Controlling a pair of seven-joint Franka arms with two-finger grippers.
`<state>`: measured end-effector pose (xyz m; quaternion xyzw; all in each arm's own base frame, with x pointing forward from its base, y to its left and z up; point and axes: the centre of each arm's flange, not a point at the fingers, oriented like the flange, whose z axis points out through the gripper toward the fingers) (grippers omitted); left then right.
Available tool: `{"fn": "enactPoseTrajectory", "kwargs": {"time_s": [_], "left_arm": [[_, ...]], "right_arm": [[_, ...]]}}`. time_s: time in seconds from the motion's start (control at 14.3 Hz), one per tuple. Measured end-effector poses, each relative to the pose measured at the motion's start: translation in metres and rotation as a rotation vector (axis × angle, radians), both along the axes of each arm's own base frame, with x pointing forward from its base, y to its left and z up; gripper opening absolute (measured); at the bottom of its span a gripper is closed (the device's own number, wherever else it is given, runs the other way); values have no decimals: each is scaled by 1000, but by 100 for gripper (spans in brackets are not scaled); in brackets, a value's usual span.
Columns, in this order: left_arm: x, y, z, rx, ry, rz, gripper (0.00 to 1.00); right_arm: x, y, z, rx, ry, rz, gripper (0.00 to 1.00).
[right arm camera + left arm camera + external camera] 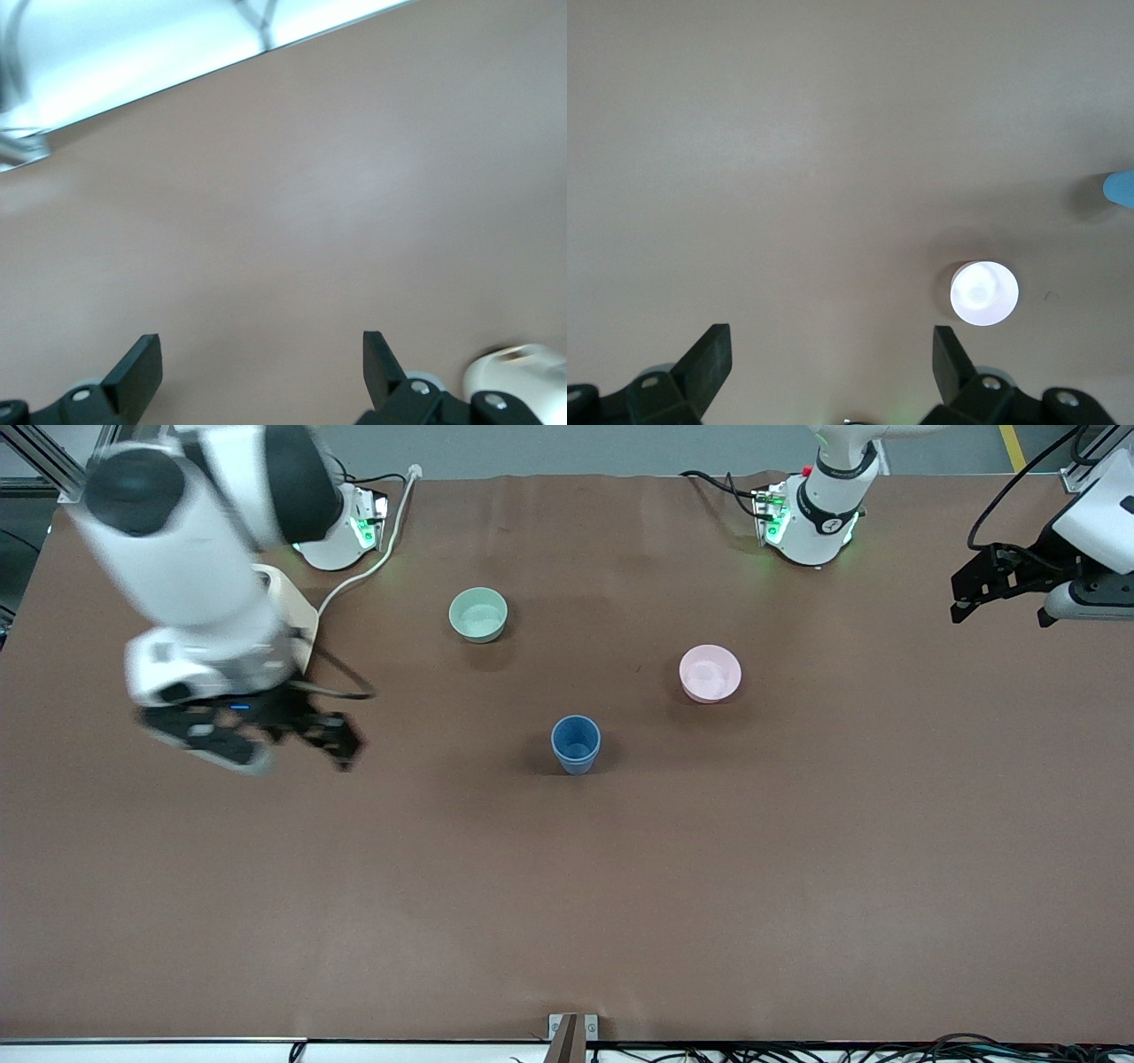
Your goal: Stack blue cups with both arms
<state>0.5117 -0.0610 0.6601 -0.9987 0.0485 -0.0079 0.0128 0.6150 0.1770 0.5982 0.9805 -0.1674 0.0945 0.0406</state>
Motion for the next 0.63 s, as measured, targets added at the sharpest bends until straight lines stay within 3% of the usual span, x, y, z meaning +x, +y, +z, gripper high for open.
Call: {"fn": "enactPoseTrajectory", "kwargs": {"time_s": [0.21,0.42,0.63], "left_arm": [[0,0,0,0,-1,1,100],[2,1,2,-2,-8,3,100],[2,2,2,-2,-10,3,100]], "right_arm": [[-8,-119,28,-59,79,80,100],[-29,-196,38,10,111,117,100],[-50,-221,32,33,129,106,100]]}}
